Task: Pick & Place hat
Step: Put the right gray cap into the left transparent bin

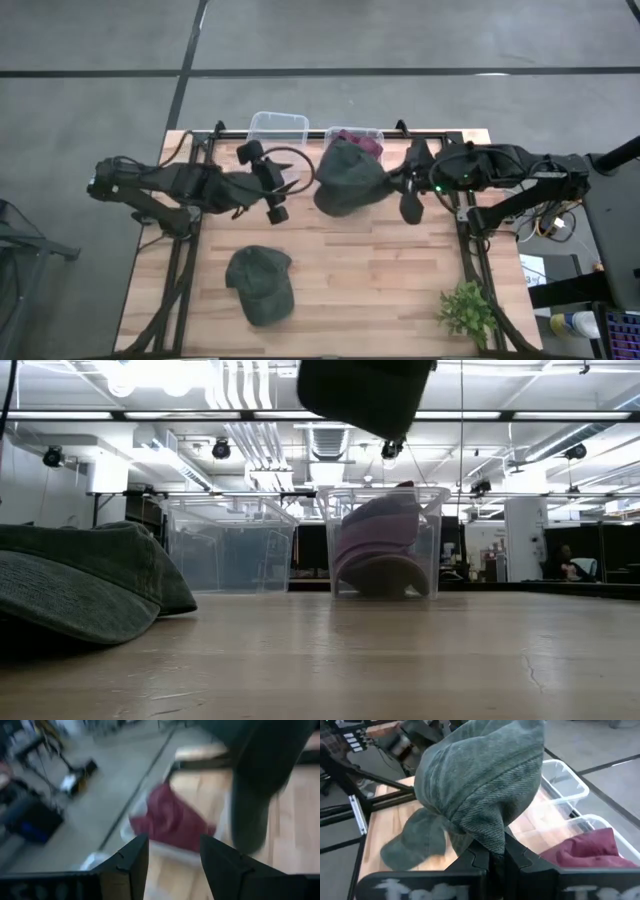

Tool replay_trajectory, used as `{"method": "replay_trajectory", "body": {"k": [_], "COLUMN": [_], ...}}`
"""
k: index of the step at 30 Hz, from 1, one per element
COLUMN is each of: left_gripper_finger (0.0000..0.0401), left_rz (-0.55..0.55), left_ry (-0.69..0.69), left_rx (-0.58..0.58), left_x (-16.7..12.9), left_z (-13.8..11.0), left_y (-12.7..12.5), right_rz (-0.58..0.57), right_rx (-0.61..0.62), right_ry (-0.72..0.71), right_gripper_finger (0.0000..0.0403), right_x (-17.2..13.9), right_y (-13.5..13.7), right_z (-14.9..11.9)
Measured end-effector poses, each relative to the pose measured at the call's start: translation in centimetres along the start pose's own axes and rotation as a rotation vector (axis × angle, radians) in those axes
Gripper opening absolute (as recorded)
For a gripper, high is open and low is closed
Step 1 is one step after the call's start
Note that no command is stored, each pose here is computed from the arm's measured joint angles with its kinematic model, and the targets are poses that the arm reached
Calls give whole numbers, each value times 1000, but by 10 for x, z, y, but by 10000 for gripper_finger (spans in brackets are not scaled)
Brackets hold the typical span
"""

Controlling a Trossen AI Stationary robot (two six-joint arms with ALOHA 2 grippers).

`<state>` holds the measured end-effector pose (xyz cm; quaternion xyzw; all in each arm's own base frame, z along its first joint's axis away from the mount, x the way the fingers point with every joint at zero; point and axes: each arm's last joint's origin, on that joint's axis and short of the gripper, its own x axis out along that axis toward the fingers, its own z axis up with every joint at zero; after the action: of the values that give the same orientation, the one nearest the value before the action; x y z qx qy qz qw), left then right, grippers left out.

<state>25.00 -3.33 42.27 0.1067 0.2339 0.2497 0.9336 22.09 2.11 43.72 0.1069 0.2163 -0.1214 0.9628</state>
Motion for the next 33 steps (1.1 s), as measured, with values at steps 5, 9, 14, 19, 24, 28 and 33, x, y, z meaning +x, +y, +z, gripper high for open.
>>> {"method": "replay_trajectory", "body": {"k": [5, 9, 14, 19, 24, 28, 33], "left_gripper_finger": [168, 168, 168, 168, 168, 168, 168], "left_rz": [15, 29, 28, 15, -4, -18, -37], "left_ry": [-131, -181, -186, -189, -202, -217, -239], "left_rx": [44, 54, 56, 56, 54, 42, 27], "left_x": [-10, -17, -18, -20, -25, -30, -39], "left_z": [23, 33, 35, 35, 37, 39, 44], "left_y": [9, 15, 16, 13, 11, 10, 11], "right_rz": [7, 44, 57, 48, 14, -11, -46], "right_rx": [-19, -53, -108, -175, -216, -249, -289], "right_ry": [16, 13, -1, -22, 6, 27, 62], "right_gripper_finger": [11, 11, 11, 11, 11, 11, 11], "right_x": [19, 37, 53, 62, 72, 88, 108], "right_y": [-2, 0, 5, 9, 7, 4, -2], "right_z": [4, 11, 27, 46, 62, 74, 84]}}
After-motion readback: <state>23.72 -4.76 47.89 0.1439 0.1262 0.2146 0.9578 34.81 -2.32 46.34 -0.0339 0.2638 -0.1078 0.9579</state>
